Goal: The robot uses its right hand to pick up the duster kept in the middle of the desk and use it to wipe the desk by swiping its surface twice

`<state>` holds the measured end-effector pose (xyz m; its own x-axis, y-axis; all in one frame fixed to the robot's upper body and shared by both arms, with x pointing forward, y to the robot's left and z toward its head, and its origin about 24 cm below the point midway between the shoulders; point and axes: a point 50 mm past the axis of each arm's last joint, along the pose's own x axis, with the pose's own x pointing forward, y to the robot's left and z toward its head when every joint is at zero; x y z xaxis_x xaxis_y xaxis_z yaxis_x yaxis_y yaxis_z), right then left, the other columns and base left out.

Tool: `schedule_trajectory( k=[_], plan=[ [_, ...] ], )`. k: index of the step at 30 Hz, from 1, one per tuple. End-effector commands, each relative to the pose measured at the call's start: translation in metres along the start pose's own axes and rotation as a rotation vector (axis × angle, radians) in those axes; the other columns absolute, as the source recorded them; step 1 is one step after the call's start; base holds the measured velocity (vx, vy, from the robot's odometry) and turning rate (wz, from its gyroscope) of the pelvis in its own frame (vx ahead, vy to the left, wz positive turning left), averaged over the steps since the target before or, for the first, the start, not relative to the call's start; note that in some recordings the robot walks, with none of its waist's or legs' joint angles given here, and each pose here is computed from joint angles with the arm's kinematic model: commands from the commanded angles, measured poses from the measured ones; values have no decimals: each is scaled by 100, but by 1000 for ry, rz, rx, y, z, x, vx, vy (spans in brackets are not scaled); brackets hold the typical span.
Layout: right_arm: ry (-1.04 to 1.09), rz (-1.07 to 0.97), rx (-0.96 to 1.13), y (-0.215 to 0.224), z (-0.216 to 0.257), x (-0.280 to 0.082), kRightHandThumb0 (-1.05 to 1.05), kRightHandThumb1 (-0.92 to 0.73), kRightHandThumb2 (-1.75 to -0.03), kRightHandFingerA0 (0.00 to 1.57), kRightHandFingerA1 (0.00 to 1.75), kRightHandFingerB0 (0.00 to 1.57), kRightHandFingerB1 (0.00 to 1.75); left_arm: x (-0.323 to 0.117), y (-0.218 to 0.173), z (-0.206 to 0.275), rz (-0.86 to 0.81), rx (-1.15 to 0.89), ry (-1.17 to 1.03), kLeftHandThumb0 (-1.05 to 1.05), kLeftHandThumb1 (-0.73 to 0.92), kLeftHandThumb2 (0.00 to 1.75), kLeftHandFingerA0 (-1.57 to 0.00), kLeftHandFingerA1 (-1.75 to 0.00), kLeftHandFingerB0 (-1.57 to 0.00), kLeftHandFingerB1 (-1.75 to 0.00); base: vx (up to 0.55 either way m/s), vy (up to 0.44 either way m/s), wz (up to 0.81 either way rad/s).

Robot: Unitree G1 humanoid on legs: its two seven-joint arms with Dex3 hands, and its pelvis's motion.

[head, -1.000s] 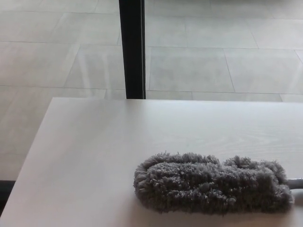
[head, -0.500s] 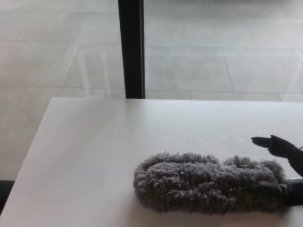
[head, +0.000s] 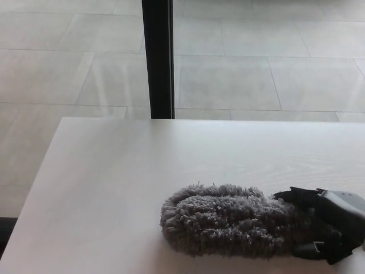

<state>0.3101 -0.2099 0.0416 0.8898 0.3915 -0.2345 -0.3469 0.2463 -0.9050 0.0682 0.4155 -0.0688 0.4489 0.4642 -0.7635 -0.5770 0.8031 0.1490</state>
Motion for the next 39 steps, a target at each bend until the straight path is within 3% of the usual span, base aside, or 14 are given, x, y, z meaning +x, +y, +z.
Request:
schedule_trajectory(
  k=[1, 2, 3, 5, 15, 22, 27, 28, 29, 34, 35, 36, 38, 39],
  plan=[
    [1, 103, -190, 30, -9, -3, -45, -49, -82, 34, 60, 25, 47, -4, 12, 9, 14, 14, 0, -50, 64, 59, -47, -58, -46, -47, 0, 0, 0],
    [-15, 107, -196, 36, -9, -3, -37, -66, -61, 42, 58, 36, 36, -4, 12, 8, 14, -18, 2, -47, 62, 57, -44, -60, -44, -49, 0, 0, 0],
    [-28, 101, -190, 40, -8, -3, -41, -51, -83, 44, 65, 32, 49, -4, 12, 8, 17, -24, 3, -48, 63, 57, -45, -58, -44, -48, 0, 0, 0],
    [-50, 83, -180, 42, -6, -2, -34, -66, -59, 51, 104, 43, 47, -4, 12, 8, 18, -20, 3, -47, 63, 58, -46, -58, -45, -47, 0, 0, 0],
    [-199, -18, -151, 64, 14, -4, -26, -77, -66, 75, 157, 61, 71, -2, 9, 10, 4, 5, 7, -47, 62, 59, -48, -58, -47, -48, 0, 0, 0],
    [-392, -345, -197, 74, 40, -9, -19, -61, -80, 103, 165, 80, 115, -3, 9, 10, -22, 4, 6, -47, 65, 58, -43, -61, -41, -47, 0, 0, 0],
    [-456, -400, -205, 74, 52, -8, -28, -64, -68, 92, 172, 82, 97, -2, 9, 10, 11, 24, 16, -50, 63, 59, -50, -56, -48, -44, 0, 0, 0],
    [-467, -375, -207, 75, 55, -7, -36, -43, -92, 122, 134, 83, 89, -2, 8, 11, 4, 19, 13, -50, 64, 59, -48, -56, -45, -44, 0, 0, 0],
    [-481, -373, -222, 77, 57, -6, -35, -54, -60, 97, 173, 90, 82, -2, 8, 11, -2, 15, 8, -49, 64, 59, -49, -57, -44, -44, 0, 0, 0],
    [-521, -254, -276, 85, 57, -8, -37, -39, -88, 126, 138, 82, 83, -1, 6, 14, -25, 28, -8, -55, 66, 60, -48, -56, -44, -44, 0, 0, 0],
    [-533, -232, -277, 86, 57, -9, -31, -55, -61, 97, 173, 88, 80, -1, 6, 15, -31, 26, -10, -57, 67, 61, -46, -58, -43, -44, 0, 0, 0],
    [-541, -228, -281, 88, 58, -9, -36, -38, -88, 127, 137, 85, 82, -1, 6, 15, -37, 20, -10, -58, 68, 61, -44, -58, -42, -44, 0, 0, 0],
    [-548, -235, -287, 89, 58, -10, -36, -38, -88, 127, 137, 85, 82, -1, 6, 16, -41, 13, -9, -58, 68, 61, -44, -58, -42, -44, 0, 0, 0],
    [-568, -187, -297, 92, 58, -10, -36, -57, -65, 100, 169, 88, 79, -1, 5, 19, -42, 16, -17, -59, 69, 61, -44, -60, -41, -45, 0, 0, 0]
  ],
)
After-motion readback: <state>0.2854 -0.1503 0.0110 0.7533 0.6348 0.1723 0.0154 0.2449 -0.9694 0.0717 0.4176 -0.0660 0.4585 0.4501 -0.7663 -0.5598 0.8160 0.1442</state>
